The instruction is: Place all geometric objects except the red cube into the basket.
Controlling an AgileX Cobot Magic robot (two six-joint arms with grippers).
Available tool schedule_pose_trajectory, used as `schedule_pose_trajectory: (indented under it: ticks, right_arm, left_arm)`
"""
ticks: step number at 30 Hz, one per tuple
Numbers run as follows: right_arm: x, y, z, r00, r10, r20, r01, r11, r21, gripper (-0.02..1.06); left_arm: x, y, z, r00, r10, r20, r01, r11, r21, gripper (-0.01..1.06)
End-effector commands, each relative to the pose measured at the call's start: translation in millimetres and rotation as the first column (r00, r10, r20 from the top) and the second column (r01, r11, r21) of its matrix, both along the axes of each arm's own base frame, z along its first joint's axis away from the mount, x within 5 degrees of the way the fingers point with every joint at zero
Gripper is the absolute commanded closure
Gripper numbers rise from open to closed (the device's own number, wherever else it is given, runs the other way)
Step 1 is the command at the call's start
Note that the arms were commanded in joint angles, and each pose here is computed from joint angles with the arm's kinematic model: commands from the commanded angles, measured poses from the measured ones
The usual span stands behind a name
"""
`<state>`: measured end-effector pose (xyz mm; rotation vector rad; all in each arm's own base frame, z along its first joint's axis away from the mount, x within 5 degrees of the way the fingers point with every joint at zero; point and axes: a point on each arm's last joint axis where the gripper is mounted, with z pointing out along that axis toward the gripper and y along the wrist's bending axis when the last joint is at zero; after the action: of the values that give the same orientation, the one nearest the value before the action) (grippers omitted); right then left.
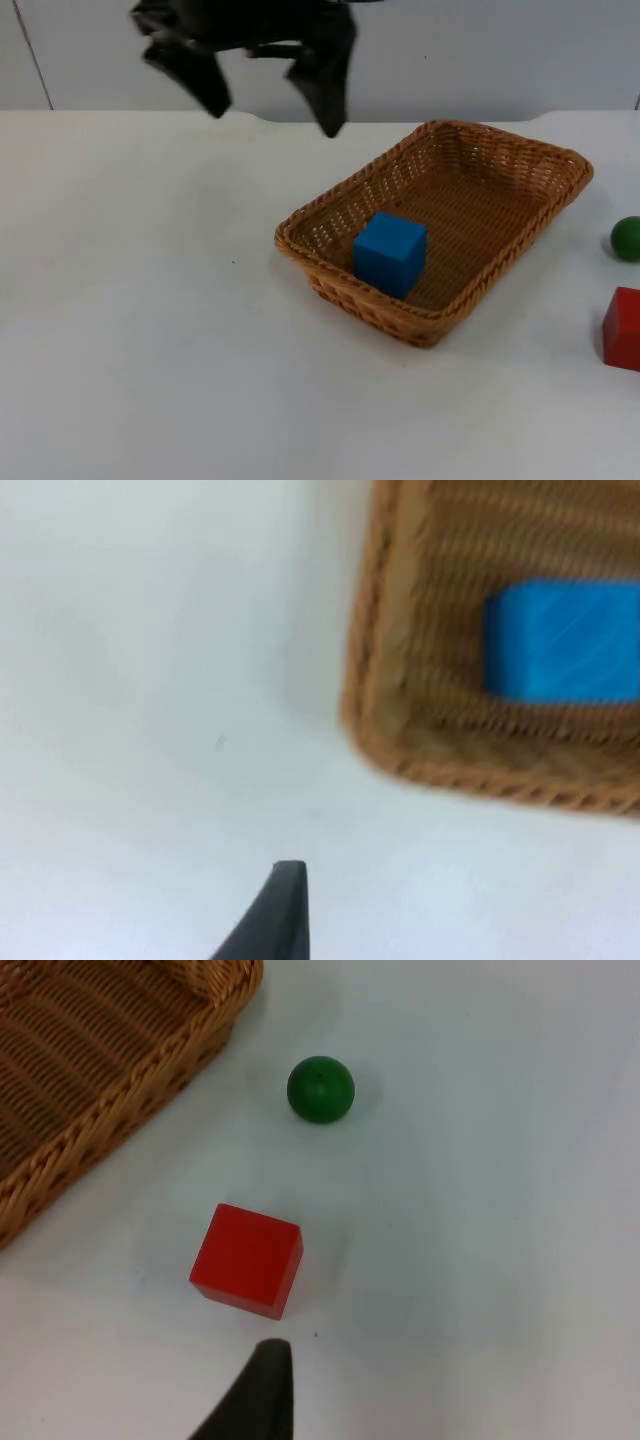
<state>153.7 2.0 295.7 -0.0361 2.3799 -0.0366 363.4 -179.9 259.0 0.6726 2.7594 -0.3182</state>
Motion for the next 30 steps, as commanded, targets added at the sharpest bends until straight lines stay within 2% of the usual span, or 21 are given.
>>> schedule_pose_trajectory:
  ticks: [1,6,9,10,15,18,21,25,30]
  right_arm:
    - [-0.2,-1.2,1.6,1.000,-0.005,0.009,0.005,1.000,-0.005,-0.01]
    - [-0.3,-1.2,1.4,1.000,-0.007,0.007,0.007,1.000,-0.003,-0.01]
    - [-0.3,-1.2,1.4,1.000,-0.007,0.007,0.007,1.000,-0.003,-0.01]
    - [-0.3,-1.2,1.4,1.000,-0.007,0.007,0.007,1.000,-0.003,-0.01]
    - [-0.3,-0.9,1.4,1.000,-0.007,0.007,0.007,1.000,0.001,-0.01]
    - [-0.3,-0.8,1.4,1.000,-0.008,0.007,0.008,1.000,0.004,-0.01]
    - [-0.8,-0.1,1.0,1.000,-0.009,0.001,0.009,1.000,0.015,-0.01]
    - [-0.9,-0.1,0.8,1.000,-0.007,-0.002,0.007,1.000,0.014,-0.01]
    - [-0.9,-0.1,0.8,1.000,-0.007,-0.002,0.007,1.000,0.014,-0.01]
  left_arm:
    - [-12.5,19.4,3.5,0.999,0.050,0.019,-0.049,0.999,-0.015,0.00]
    - [-46.8,58.1,-6.4,0.989,0.144,0.029,-0.143,0.989,-0.031,0.00]
    - [-74.5,83.5,-9.0,0.972,0.228,0.063,-0.224,0.972,-0.069,0.00]
    - [-74.5,83.5,-9.0,0.972,0.228,0.063,-0.224,0.972,-0.069,0.00]
    - [-113.3,126.5,-17.6,0.930,0.361,0.066,-0.356,0.932,-0.074,0.00]
    - [-125.8,140.4,-17.7,0.918,0.391,0.065,-0.388,0.920,-0.063,0.00]
    - [-144.2,154.7,-22.4,0.909,0.414,0.048,-0.414,0.910,-0.021,0.00]
    - [-155.7,158.4,-24.2,0.914,0.400,0.059,-0.402,0.916,0.016,0.00]
    - [-163.2,159.0,-26.6,0.915,0.401,0.038,-0.402,0.915,0.028,0.00]
